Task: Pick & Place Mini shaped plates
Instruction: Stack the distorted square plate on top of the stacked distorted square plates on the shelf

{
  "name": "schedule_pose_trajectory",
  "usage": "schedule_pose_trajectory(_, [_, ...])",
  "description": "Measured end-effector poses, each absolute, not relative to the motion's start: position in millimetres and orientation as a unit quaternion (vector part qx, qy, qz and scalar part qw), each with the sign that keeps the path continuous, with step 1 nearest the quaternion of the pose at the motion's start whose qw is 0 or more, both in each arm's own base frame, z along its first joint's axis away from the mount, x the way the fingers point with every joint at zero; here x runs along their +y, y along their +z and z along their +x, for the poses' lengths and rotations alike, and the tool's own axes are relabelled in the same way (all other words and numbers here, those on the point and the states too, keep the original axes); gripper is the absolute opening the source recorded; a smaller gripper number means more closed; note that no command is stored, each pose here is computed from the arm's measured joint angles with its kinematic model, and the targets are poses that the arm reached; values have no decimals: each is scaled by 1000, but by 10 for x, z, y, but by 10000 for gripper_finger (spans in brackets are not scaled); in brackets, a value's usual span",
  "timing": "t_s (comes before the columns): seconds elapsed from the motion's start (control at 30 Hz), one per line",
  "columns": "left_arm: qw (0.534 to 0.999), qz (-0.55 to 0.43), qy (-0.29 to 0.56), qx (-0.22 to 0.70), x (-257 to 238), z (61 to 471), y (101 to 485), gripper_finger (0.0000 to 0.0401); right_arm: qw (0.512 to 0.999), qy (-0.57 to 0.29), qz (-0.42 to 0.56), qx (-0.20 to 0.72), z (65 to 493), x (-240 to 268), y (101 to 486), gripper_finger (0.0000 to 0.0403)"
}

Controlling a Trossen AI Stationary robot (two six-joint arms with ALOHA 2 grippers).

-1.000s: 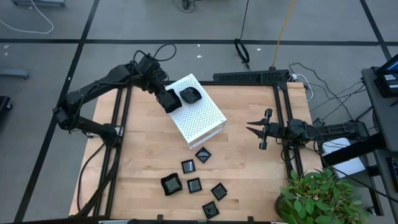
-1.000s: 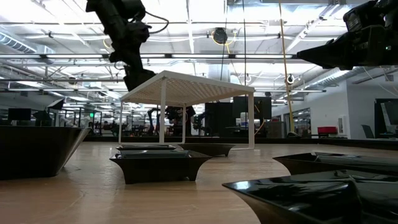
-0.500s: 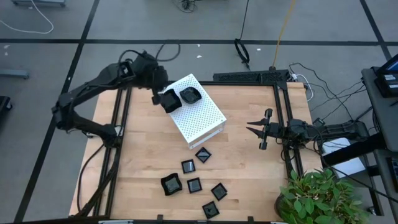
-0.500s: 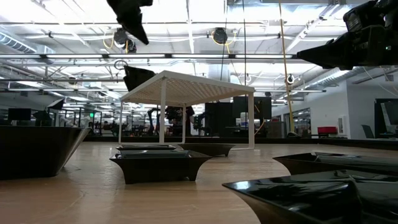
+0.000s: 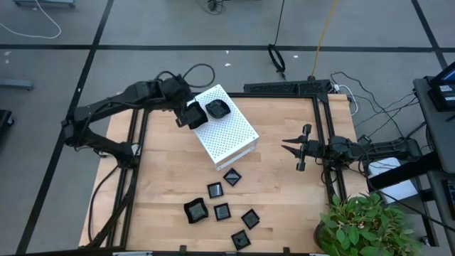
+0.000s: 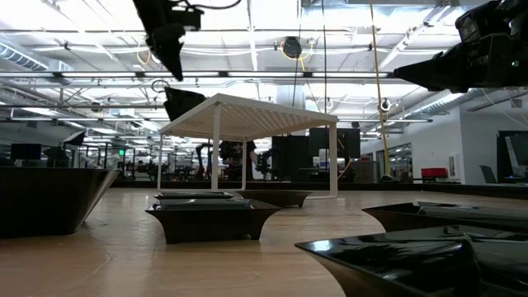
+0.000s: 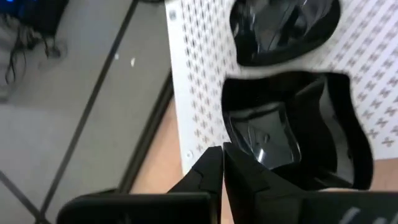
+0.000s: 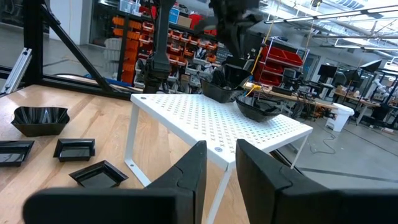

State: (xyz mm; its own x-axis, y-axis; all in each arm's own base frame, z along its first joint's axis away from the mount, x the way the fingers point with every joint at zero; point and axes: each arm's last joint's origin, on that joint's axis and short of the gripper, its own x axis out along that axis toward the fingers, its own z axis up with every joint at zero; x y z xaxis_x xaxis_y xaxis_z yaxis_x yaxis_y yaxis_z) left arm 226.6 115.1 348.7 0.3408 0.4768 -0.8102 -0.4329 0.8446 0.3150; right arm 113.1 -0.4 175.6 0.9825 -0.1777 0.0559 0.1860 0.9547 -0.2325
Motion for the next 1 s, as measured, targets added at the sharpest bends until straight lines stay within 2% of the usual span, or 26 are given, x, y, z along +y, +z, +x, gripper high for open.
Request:
schedule_pose_trajectory(0.33, [811,-7,290,508,1174,2307,3087,4,988,-92,-119,-17,1131,-4,1757,73])
schedule_pose_trajectory(0.63, [829,3,296,475,1152,2300,3339,23,988,-92,-119,-17,1131,-4,1757,73])
schedule_pose_trajectory(0.77, [869,-41,225,440,1011,2319,3509,23,988,-92,-119,-17,1131,-4,1756,73])
schedule_pose_trajectory(0.93, [909,-68,6,411,664,2351,3592,23,988,-92,-119,-17,1131,-4,1757,73])
schedule_pose_trajectory(1.0, [908,-50,-41,414,446,2404,3568,24,988,-92,-119,-17,1131,-4,1757,73])
